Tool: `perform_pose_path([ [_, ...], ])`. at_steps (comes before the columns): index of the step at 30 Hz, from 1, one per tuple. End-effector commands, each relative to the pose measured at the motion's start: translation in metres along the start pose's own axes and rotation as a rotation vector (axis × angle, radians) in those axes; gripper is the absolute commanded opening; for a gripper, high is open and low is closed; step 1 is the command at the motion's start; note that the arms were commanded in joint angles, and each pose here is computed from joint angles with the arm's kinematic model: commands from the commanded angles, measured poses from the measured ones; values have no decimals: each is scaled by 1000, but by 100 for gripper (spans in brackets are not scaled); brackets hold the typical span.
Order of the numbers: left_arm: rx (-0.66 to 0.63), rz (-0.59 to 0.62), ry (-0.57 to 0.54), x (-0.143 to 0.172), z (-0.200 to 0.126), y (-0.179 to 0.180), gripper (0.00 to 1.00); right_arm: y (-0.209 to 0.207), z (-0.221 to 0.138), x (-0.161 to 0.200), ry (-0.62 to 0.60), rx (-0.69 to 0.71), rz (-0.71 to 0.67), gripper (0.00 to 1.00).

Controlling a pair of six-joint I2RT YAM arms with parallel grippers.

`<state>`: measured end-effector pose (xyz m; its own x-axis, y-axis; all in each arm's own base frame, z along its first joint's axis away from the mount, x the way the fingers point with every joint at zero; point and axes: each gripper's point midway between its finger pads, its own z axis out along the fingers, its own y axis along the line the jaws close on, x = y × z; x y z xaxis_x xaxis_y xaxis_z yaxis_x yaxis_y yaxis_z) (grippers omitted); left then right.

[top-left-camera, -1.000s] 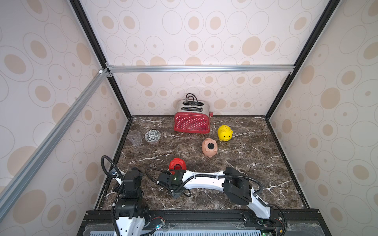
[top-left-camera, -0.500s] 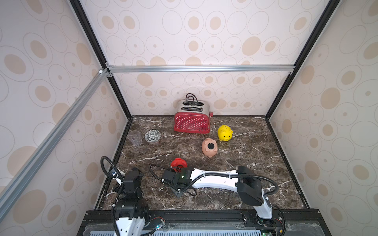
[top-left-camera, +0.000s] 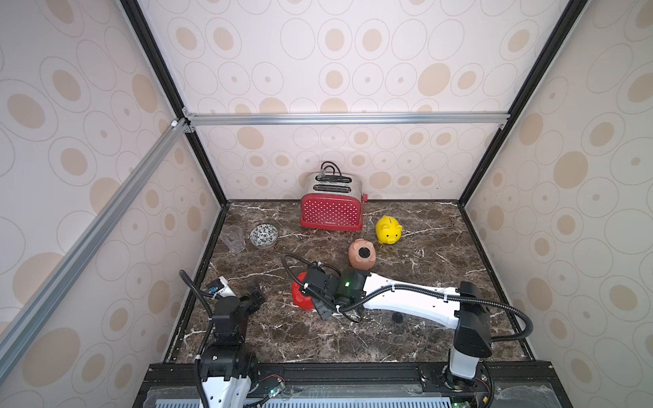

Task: Close piggy banks
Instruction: Adjust the piggy bank at the center of the board.

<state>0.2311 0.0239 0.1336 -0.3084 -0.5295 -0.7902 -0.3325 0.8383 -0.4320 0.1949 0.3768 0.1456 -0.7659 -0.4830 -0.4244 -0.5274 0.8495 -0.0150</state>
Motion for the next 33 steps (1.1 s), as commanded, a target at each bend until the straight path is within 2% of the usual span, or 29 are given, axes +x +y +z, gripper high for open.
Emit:
perform_pose_path([
  [1, 161, -51, 110, 18, 7, -29, 91, -17, 2, 2, 7, 41, 32, 0],
  [4, 165, -86, 199, 34, 12, -31, 88, -23, 8, -4, 4, 41, 61, 0],
  [15, 167, -165, 418, 76, 23, -36, 82, -45, 51, -26, 34, 57, 130, 0],
  [22, 179, -153, 478, 98, 20, -42, 80, -47, 63, -51, 34, 57, 125, 0],
  [33, 205, -169, 531, 116, 24, -44, 73, -36, 71, -71, 33, -1, 118, 0],
])
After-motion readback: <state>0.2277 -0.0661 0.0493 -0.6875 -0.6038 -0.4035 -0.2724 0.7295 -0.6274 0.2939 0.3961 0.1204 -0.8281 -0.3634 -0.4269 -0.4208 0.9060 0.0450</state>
